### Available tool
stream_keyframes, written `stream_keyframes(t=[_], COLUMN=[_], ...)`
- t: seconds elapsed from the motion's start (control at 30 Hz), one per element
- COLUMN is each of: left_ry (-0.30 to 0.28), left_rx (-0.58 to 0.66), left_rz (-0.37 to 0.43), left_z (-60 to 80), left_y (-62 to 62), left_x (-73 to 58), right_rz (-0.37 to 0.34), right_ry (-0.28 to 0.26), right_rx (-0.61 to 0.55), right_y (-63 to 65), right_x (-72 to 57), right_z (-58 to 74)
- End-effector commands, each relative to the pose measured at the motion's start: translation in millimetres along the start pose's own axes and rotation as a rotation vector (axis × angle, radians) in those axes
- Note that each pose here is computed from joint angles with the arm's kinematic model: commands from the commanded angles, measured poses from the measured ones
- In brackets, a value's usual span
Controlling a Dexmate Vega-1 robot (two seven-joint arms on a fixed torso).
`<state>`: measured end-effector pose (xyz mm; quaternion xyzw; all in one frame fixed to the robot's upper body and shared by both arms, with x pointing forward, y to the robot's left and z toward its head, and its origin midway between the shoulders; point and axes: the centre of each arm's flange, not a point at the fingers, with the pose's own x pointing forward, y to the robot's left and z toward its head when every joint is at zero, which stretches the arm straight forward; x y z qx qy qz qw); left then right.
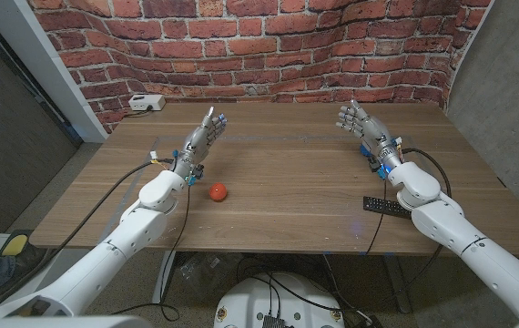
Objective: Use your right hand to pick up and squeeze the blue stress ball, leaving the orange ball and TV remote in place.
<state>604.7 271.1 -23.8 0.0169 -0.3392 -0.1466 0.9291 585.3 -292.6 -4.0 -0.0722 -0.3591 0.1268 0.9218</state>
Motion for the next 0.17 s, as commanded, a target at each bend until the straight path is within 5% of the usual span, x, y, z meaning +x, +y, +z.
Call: stream_keyframes(t=[0.03,0.17], left_ry=[-0.017,-0.017], left_rx=[-0.007,-0.009], left_rz=[-0.013,-0.006], left_z=[1.6,1.2], left_y=[-0.6,1.8], left_x=[3.5,2.8], right_rz=[0.009,0.004], right_ry=[0.007,0.016], right_rx=[0.017,0.017], right_y=[4.3,7.1], right_x=[3.6,2.1], right_z=[-2.8,-7.1])
